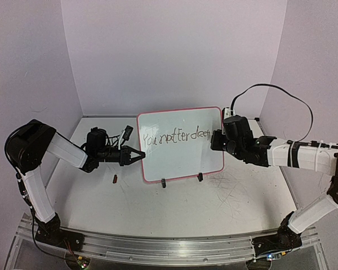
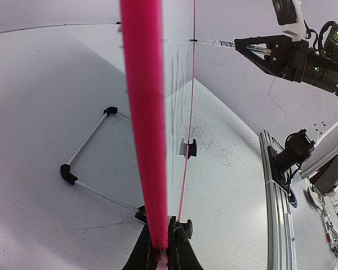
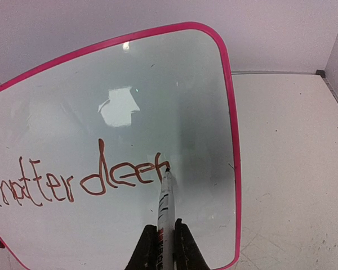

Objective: Write a sentence on the whiteboard

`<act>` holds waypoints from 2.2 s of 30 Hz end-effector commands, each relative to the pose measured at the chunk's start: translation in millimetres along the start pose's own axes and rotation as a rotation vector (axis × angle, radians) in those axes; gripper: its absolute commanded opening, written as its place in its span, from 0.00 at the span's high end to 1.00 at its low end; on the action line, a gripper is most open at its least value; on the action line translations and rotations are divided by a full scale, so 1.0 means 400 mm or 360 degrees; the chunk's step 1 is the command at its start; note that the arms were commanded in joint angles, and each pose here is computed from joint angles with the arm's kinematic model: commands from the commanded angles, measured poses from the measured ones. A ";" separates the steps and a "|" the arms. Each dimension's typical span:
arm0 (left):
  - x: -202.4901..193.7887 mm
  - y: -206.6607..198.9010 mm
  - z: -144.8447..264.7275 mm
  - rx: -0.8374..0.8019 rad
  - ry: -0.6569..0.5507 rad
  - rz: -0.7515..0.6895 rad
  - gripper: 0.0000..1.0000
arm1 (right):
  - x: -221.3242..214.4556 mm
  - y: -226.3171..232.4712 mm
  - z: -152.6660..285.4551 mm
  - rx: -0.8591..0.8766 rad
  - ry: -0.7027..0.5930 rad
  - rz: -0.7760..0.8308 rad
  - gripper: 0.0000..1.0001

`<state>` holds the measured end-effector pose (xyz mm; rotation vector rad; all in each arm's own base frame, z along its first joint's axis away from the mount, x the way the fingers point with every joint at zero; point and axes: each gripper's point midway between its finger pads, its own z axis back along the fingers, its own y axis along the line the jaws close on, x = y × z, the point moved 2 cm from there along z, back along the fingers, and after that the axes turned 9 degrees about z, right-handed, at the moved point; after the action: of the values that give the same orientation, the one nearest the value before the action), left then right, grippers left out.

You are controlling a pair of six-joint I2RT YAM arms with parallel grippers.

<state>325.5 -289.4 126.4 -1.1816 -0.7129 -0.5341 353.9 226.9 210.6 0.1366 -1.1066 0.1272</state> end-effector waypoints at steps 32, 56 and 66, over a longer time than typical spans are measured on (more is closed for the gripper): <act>0.010 0.024 -0.011 0.0118 -0.0012 -0.0071 1.00 | 0.119 -0.019 0.011 -0.0019 -0.0181 -0.0006 1.00; 0.010 0.023 -0.011 0.0119 -0.0013 -0.0072 1.00 | 0.018 -0.035 0.013 -0.0002 -0.0011 -0.0020 1.00; 0.011 0.023 -0.010 0.0119 -0.0013 -0.0072 1.00 | 0.038 -0.046 0.037 -0.0010 -0.0046 -0.0041 1.00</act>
<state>325.2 -289.5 125.6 -1.1772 -0.7141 -0.5417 354.5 213.0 210.5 0.1294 -1.0897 0.1298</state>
